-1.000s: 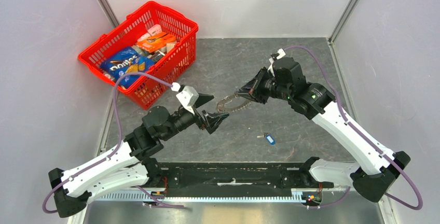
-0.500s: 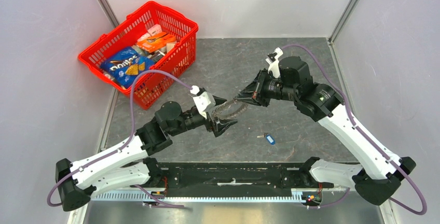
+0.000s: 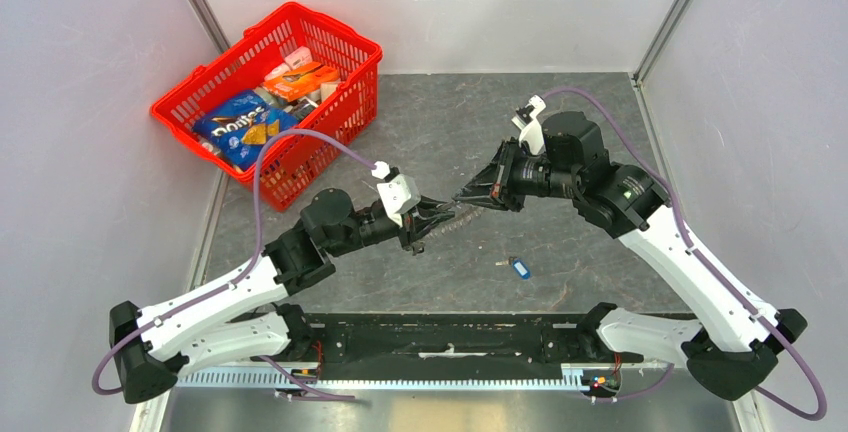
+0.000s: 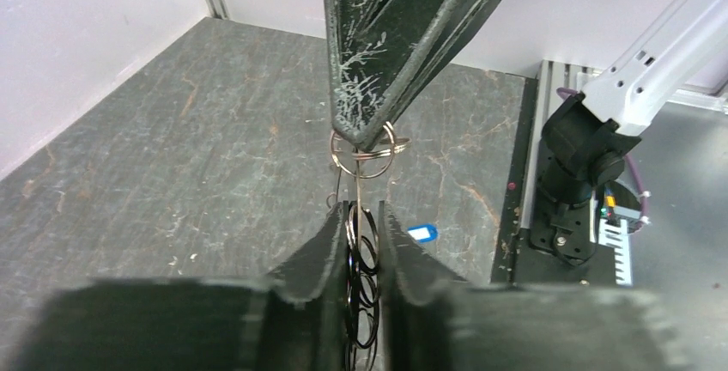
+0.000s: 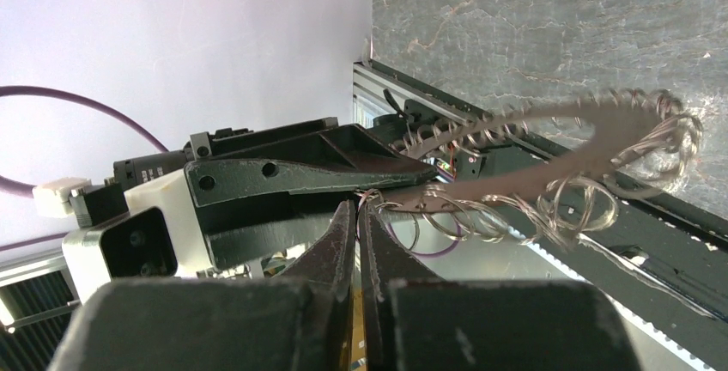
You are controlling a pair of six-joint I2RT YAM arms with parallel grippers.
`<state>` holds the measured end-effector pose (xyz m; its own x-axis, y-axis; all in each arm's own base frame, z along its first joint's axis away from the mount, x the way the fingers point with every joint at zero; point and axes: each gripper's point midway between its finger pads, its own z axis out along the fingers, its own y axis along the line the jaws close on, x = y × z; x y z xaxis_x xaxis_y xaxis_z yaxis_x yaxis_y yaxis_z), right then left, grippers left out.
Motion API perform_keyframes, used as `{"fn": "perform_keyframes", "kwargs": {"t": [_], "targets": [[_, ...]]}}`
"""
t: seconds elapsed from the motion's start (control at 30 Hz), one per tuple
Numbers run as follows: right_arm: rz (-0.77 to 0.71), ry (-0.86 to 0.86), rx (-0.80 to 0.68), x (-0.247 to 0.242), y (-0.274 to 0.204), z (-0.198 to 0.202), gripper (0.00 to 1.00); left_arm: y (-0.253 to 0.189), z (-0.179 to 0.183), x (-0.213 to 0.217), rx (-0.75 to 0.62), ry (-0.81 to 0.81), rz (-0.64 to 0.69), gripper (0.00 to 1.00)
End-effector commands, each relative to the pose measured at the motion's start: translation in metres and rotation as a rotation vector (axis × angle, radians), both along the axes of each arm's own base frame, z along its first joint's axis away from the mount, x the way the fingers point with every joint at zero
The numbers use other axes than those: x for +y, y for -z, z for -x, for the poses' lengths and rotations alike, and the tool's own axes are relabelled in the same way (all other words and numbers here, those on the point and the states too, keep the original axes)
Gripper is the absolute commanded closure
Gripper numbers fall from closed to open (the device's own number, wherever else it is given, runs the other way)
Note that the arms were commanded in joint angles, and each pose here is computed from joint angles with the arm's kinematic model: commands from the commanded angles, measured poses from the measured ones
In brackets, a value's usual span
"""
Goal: Put the keys on the keyring
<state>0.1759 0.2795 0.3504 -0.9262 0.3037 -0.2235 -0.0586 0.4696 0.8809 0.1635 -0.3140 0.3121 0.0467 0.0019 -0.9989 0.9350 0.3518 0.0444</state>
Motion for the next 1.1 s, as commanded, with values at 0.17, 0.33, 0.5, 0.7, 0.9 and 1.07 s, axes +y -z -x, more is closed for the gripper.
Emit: {"fn": "perform_keyframes", "kwargs": {"t": [0.17,0.33,0.5,0.7,0.9,1.07], "targets": [[-0.089,-0.042,-0.099,-0.002,-0.041,0.012,0.95,-0.033,0.008,0.001,-0.074,0.041,0.050,0.98],[-0.092,-0.048,-0.098,-0.001,-0.042,0.013,0.90,-0.034,0.016,0.002,-0.071,0.082,0.032,0.98],[-0.072,-0.083,-0.116,-0.003,-0.041,0.019,0.75,-0.034,0.029,0.004,-0.058,0.140,0.015,0.98],[0.016,-0.207,-0.216,-0.010,-0.050,0.031,0.62,-0.035,0.046,0.010,-0.028,0.199,0.031,0.98],[0.172,-0.382,-0.429,-0.026,-0.041,0.040,0.61,-0.045,0.077,0.017,0.012,0.324,0.067,0.98],[0.191,-0.532,-0.558,-0.030,-0.037,0.054,0.61,-0.042,0.102,0.020,0.062,0.458,0.029,0.98]]}}
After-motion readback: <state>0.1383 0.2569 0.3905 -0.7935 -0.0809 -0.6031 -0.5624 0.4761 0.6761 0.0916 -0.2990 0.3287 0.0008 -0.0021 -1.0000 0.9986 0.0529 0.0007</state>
